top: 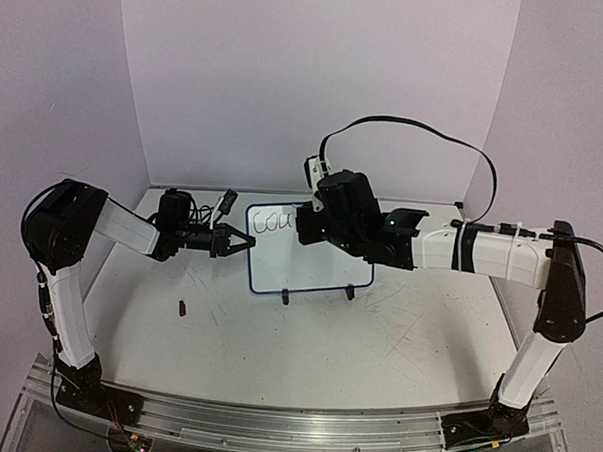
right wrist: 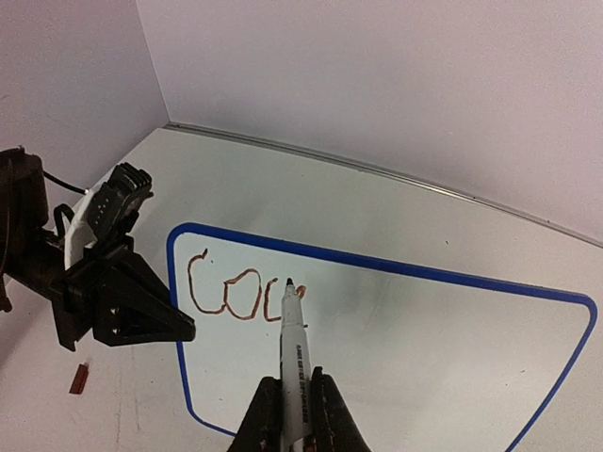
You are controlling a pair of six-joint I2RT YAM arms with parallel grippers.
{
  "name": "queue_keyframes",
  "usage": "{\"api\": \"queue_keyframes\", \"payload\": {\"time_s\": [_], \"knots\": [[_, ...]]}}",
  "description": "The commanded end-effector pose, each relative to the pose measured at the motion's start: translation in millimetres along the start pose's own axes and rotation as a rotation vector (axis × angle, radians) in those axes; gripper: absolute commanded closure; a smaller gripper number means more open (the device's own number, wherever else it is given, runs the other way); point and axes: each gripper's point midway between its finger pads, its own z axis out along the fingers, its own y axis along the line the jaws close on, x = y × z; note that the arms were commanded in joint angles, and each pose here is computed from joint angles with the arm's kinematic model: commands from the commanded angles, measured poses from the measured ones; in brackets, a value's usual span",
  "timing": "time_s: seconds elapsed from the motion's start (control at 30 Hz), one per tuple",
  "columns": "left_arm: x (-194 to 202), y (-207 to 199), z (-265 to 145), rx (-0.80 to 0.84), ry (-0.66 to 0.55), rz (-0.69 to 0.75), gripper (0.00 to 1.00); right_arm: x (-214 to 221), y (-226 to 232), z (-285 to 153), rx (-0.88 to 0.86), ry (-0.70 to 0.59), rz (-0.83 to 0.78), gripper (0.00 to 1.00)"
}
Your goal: Write a sentence on the whiteboard
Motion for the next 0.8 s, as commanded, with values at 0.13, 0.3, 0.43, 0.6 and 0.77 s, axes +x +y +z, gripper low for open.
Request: {"api": "queue_keyframes", "payload": {"time_s": [0.13,0.3,0.43,0.6,0.77], "knots": [[-11,19,-6,-0.142,-0.012,0.037,1.0,-6,12,0,-0.072,-0.048,-0.047,1.0],[-10,21,-6,-0.152,-0.006,0.059,1.0,-6,8,0,-0.051,-0.054,-0.055,1.0],[-10,20,-7,-0.15,-0.006,0.061,1.0,-5,-5,-2,-0.014,-0.054,-0.05,1.0],[-9,20,-6,-0.149,-0.003,0.059,1.0,-4,-9,0,-0.003,-0.051,-0.042,1.0],[-9,20,-6,-0.149,-0.003,0.056,1.0,-6,-7,3,-0.014,-0.053,-0.038,1.0]]}}
